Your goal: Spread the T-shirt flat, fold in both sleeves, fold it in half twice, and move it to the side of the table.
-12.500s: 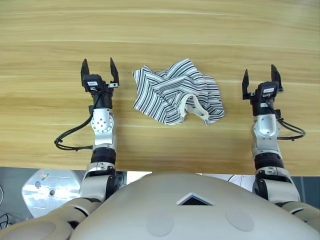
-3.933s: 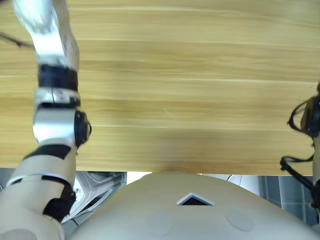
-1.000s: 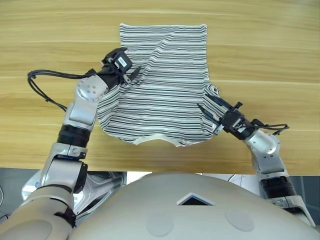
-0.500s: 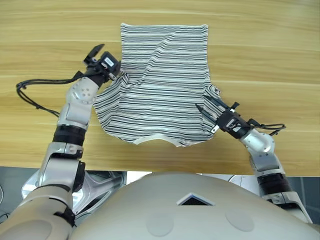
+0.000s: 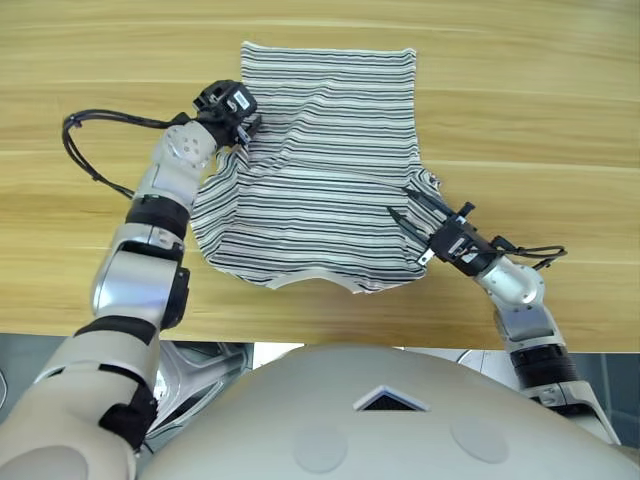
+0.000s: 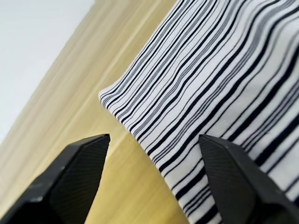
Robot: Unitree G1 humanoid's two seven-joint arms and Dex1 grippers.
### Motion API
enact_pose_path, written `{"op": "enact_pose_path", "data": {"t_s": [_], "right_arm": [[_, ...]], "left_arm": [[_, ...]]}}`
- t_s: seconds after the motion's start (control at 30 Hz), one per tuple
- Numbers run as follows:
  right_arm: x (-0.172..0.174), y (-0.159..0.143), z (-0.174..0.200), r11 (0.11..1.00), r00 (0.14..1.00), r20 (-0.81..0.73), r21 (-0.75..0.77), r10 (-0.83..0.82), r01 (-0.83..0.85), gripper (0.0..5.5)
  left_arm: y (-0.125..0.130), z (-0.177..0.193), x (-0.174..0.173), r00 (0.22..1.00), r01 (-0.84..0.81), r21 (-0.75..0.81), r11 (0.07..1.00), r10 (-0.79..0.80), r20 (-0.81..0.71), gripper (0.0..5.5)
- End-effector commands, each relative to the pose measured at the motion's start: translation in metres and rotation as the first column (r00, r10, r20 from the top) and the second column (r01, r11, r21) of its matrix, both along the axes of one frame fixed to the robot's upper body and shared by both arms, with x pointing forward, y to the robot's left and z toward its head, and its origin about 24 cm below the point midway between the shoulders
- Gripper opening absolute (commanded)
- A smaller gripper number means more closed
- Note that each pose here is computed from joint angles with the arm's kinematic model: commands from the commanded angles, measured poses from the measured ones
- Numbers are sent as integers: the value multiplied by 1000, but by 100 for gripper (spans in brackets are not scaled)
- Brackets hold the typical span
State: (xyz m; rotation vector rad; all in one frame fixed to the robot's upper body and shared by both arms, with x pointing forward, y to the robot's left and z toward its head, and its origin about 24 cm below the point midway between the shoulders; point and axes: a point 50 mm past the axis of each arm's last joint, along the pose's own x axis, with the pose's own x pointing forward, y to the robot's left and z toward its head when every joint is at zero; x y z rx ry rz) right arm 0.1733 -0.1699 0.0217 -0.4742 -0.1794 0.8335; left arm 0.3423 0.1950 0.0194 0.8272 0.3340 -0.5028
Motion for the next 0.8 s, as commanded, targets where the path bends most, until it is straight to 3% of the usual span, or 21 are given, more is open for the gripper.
{"op": "enact_pose_path", "data": {"t_s": [0.03,0.33,0.63,0.73,0.8], "right_arm": [[0,3,1,1000,1000,2,-9,13,-13,167],[0,5,-1,1000,1000,-4,-1,16,-16,167],[-6,14,-4,998,998,-16,-14,67,-68,167],[-10,19,-6,995,995,-21,-20,95,-95,167],[-12,17,-5,997,997,-13,-18,79,-79,167]], "left_arm": [[7,-10,-5,999,17,71,997,-14,-52,353],[11,-4,-7,999,-6,-28,1000,7,32,353],[10,25,0,959,-29,-92,995,54,280,353],[20,39,2,930,-73,-126,989,113,349,353],[41,48,-13,901,-88,-157,984,145,408,353]]}}
